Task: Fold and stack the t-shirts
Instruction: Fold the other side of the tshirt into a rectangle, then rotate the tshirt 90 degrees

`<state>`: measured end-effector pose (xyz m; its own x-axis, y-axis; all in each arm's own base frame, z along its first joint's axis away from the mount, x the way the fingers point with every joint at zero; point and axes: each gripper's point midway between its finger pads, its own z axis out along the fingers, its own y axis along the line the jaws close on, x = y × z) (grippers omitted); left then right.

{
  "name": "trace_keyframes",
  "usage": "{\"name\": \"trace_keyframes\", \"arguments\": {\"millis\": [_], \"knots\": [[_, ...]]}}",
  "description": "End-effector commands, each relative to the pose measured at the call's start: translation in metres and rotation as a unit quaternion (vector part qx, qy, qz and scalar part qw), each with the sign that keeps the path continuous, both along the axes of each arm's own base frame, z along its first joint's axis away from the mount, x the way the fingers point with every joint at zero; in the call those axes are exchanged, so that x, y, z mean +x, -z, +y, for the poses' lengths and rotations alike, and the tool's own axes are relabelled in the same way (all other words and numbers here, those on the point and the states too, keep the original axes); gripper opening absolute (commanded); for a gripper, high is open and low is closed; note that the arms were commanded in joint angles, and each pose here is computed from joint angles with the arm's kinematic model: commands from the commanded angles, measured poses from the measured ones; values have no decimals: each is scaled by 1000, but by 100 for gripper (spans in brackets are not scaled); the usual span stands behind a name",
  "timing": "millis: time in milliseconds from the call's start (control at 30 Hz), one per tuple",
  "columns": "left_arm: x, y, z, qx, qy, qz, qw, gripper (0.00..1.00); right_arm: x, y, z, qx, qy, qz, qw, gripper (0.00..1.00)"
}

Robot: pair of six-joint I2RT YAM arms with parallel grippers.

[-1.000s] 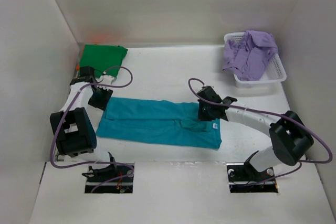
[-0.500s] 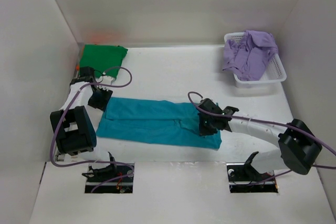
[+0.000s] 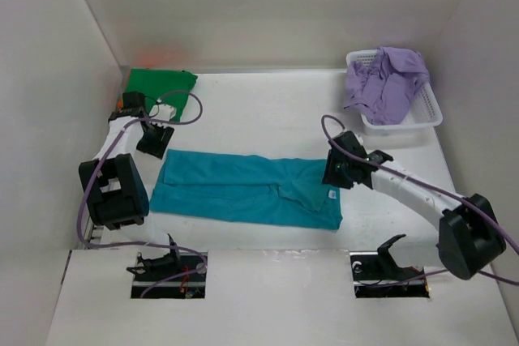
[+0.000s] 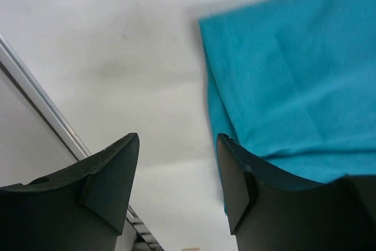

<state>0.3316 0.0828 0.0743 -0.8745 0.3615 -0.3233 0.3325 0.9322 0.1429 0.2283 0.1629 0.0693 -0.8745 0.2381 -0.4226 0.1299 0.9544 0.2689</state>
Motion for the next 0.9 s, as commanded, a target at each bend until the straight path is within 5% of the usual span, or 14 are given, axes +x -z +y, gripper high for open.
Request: {"name": "trace_keyframes", "arguments": {"millis": [0,233,433,533,700,867], "knots": [[43,-24,-5,1,6,-69,998,55,57,-14,-22,-38,36,-57,997,45],[74,-12,-14,6,21,-96,995,60,106,19,-47,-105,29,-17,994,65],[65,35,-23,-14,18,-35,999,58,121,29,-45,-114,13,29,993,64],[47,55,-25,-19,20,7,1000,45,122,31,-43,-115,-4,61,991,49],[22,67,-18,-32,4,45,998,10,120,34,-32,-94,-36,96,990,0],[21,54,-6,-34,-33,28,998,6,158,23,-27,-89,-37,74,993,0]]}}
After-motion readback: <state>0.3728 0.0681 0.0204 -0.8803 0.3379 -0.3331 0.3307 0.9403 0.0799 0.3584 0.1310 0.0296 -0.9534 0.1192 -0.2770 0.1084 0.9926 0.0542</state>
